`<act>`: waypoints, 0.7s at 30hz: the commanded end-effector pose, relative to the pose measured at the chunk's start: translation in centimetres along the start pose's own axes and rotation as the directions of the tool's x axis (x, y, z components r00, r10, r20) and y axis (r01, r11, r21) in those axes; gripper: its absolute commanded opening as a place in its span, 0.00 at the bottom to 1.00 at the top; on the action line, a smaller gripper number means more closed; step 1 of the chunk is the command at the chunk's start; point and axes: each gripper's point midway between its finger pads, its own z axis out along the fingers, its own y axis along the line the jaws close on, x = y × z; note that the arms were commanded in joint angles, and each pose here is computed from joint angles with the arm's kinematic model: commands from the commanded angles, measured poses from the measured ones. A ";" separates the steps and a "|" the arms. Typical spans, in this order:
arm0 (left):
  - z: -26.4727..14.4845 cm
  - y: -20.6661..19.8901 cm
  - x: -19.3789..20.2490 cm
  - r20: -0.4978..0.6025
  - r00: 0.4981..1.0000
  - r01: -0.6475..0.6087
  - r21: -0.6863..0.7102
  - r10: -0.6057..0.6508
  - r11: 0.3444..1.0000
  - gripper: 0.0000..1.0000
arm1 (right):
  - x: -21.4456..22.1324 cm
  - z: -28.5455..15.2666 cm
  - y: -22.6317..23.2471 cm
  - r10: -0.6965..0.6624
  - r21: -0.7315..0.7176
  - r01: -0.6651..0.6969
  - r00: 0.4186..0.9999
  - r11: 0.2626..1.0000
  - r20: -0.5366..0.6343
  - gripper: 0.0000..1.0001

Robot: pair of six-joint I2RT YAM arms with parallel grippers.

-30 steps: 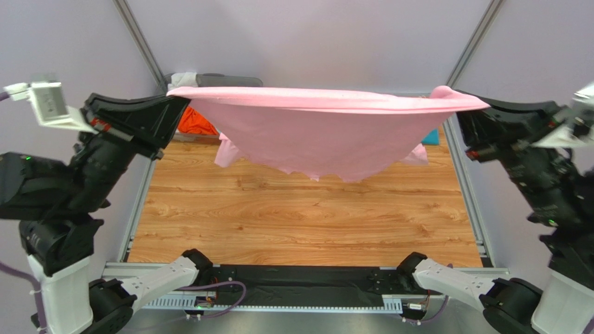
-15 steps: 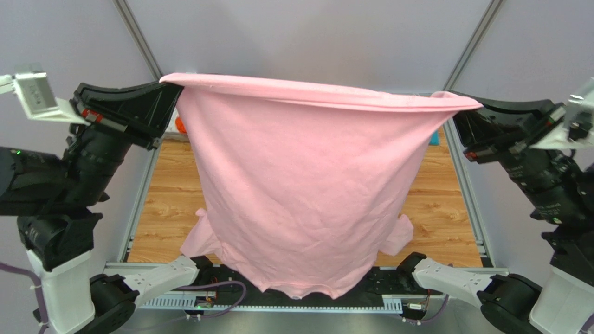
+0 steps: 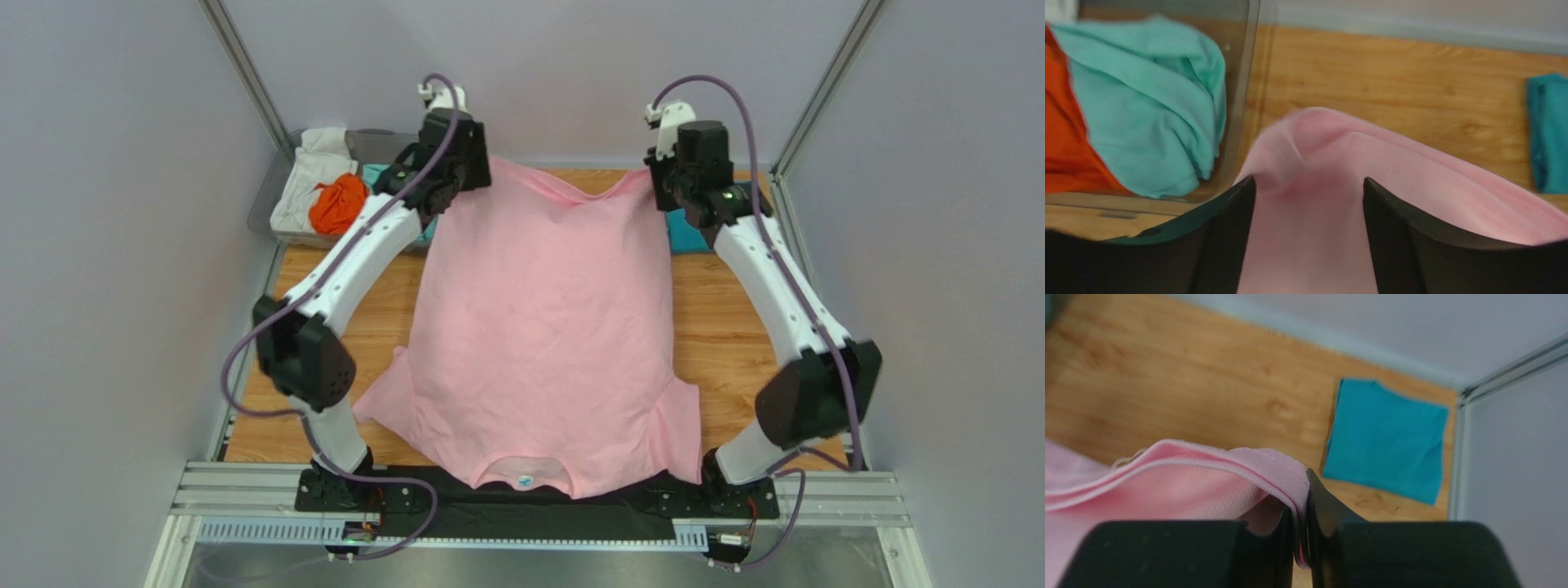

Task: Fold and stack the t-shirts
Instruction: Flatten the tshirt out

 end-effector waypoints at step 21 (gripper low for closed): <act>-3.4 2.7 19.2 -0.516 0.855 0.046 -0.040 -0.060 0.998 1.00 | 14.2 2.6 8.3 0.249 -0.230 -0.367 0.874 0.901 -0.418 1.00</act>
